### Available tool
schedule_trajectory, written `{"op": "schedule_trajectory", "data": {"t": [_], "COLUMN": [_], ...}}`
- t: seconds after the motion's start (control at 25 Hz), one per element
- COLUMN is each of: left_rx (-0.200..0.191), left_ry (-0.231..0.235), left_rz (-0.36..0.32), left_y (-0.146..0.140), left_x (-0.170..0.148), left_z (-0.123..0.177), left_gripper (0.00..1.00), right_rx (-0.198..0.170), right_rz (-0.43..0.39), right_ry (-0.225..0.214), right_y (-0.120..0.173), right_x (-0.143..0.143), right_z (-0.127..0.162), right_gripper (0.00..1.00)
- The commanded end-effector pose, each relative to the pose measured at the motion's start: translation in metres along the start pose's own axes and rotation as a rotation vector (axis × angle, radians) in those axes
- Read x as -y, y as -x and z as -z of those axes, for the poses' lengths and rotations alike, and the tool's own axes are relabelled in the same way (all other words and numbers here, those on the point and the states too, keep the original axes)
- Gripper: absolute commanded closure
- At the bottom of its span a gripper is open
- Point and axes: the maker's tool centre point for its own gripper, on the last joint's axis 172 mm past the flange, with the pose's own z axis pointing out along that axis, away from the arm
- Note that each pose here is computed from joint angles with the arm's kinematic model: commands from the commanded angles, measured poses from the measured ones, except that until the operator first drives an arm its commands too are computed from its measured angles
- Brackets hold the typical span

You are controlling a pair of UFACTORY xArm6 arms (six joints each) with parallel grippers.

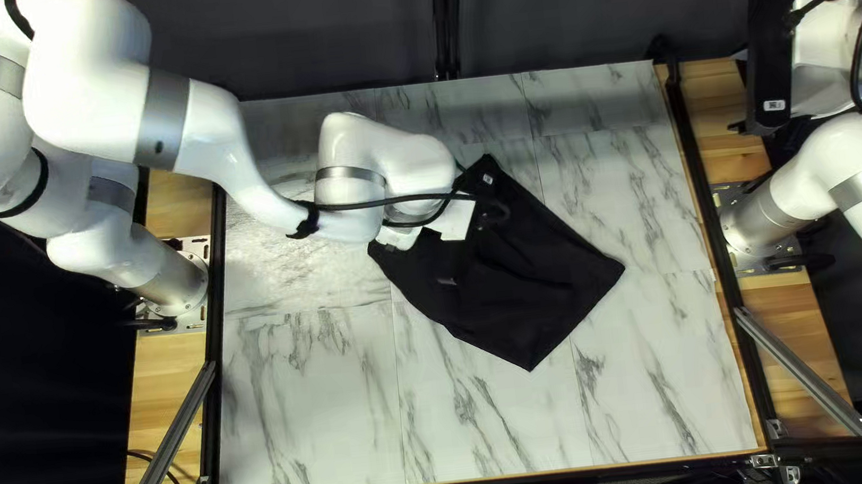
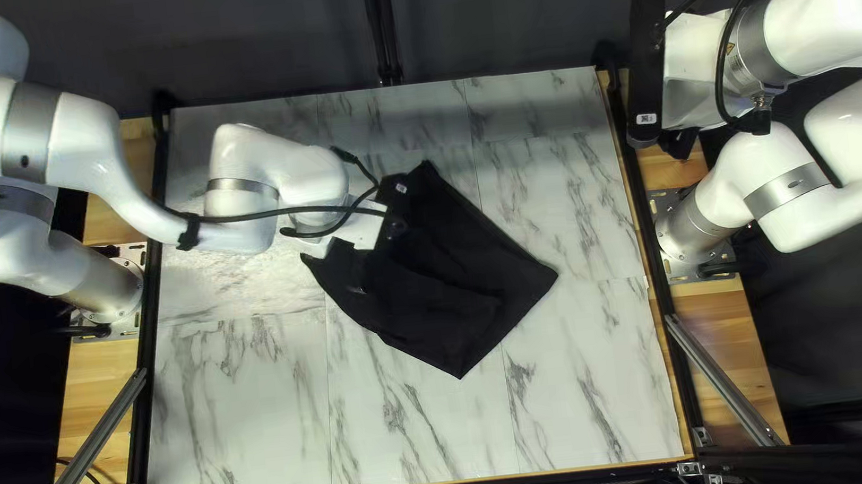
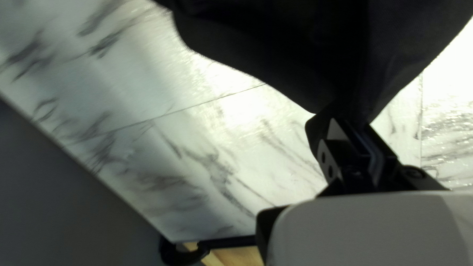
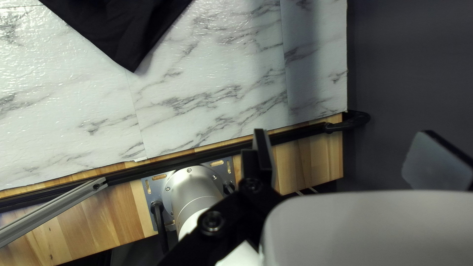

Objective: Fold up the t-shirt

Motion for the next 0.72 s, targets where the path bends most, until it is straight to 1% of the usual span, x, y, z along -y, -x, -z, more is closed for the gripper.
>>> {"op": "schedule_trajectory", "data": {"t": [0.04, 0.16, 0.2, 0.24, 0.4, 0.56, 0.72], "left_rx": [-0.02, -0.039, -0.042, -0.049, -0.074, -0.113, -0.146], "left_ry": [-0.064, -0.107, -0.114, -0.128, -0.154, -0.178, -0.191], "left_rz": [0.016, 0.018, 0.017, 0.015, 0.002, -0.017, -0.038], "left_y": [-0.012, -0.024, -0.027, -0.035, -0.054, -0.075, -0.086], "left_x": [0.007, 0.015, 0.016, 0.022, 0.033, 0.047, 0.064], "left_z": [0.017, 0.023, 0.023, 0.025, 0.03, 0.037, 0.042], "left_gripper": [0.93, 0.93, 0.93, 0.93, 0.92, 0.93, 0.94], "right_rx": [0.0, 0.0, 0.0, 0.0, 0.0, 0.0, 0.0], "right_rz": [0.0, 0.0, 0.0, 0.0, 0.0, 0.0, 0.0], "right_ry": [0.0, 0.0, 0.0, 0.0, 0.0, 0.0, 0.0], "right_y": [0.0, 0.0, 0.0, 0.0, 0.0, 0.0, 0.0], "right_x": [0.0, 0.0, 0.0, 0.0, 0.0, 0.0, 0.0], "right_z": [0.0, 0.0, 0.0, 0.0, 0.0, 0.0, 0.0], "right_gripper": [0.0, 0.0, 0.0, 0.0, 0.0, 0.0, 0.0]}}
